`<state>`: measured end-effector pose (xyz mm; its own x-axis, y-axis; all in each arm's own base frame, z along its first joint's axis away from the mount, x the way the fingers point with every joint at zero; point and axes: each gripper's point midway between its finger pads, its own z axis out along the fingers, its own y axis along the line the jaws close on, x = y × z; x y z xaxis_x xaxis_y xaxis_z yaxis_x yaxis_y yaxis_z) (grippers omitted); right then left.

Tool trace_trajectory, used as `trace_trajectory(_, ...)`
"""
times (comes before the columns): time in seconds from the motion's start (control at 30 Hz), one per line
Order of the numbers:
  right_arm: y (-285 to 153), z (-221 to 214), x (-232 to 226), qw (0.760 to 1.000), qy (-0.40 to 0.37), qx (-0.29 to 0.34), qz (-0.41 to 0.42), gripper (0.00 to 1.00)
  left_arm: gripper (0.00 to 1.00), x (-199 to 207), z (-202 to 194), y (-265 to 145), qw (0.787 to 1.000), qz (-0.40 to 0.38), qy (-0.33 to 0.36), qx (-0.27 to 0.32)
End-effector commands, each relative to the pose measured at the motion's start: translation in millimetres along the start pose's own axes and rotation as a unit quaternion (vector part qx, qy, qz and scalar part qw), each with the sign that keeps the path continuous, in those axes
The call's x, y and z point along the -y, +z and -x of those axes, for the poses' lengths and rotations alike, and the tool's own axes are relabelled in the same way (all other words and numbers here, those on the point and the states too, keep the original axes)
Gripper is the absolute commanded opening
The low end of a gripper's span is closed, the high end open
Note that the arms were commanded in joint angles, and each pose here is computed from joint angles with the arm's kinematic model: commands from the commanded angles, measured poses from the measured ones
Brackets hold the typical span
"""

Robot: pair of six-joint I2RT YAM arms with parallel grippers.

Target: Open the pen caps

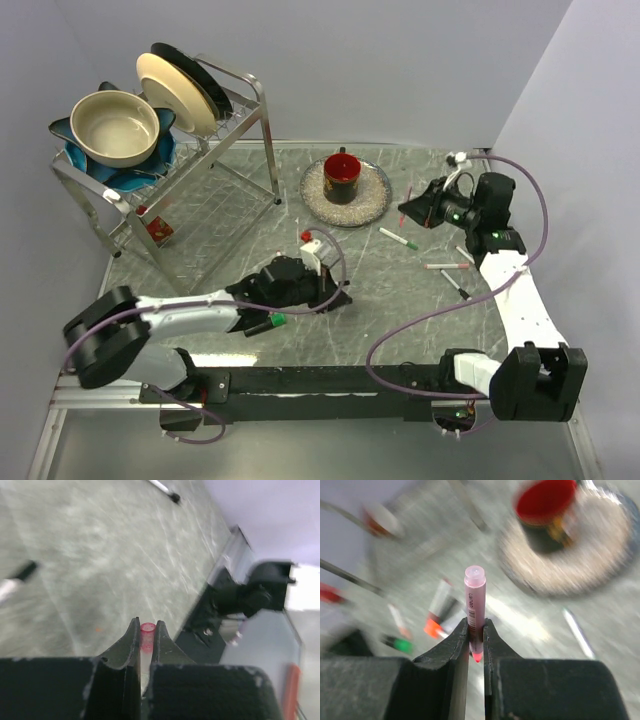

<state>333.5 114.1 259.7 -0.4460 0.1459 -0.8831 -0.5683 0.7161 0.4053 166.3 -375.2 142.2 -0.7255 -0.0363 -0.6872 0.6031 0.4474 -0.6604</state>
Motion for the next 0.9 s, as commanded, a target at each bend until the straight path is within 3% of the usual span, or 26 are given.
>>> trace_trajectory(0.0, -12, -61, 44, 0.987, -0.064, -0.119, -0.085, 0.0, 0.01, -57, -5, -28, 0.987, 0.157, 0.024, 0.001)
trace_trajectory(0.27, -8, -118, 68, 0.967, -0.039, -0.226, -0.111, 0.0, 0.01, -93, -29, -46, 0.969, 0.243, 0.023, -0.039)
trace_trajectory(0.43, -3, -174, 57, 0.933, -0.073, -0.341, -0.09, 0.04, 0.01, -111, -40, -42, 0.96, 0.275, 0.023, -0.055)
trace_trajectory(0.87, -5, -206, 68, 0.9, -0.102, -0.405, -0.122, 0.08, 0.06, -124, -54, -40, 0.948, 0.304, 0.018, -0.09)
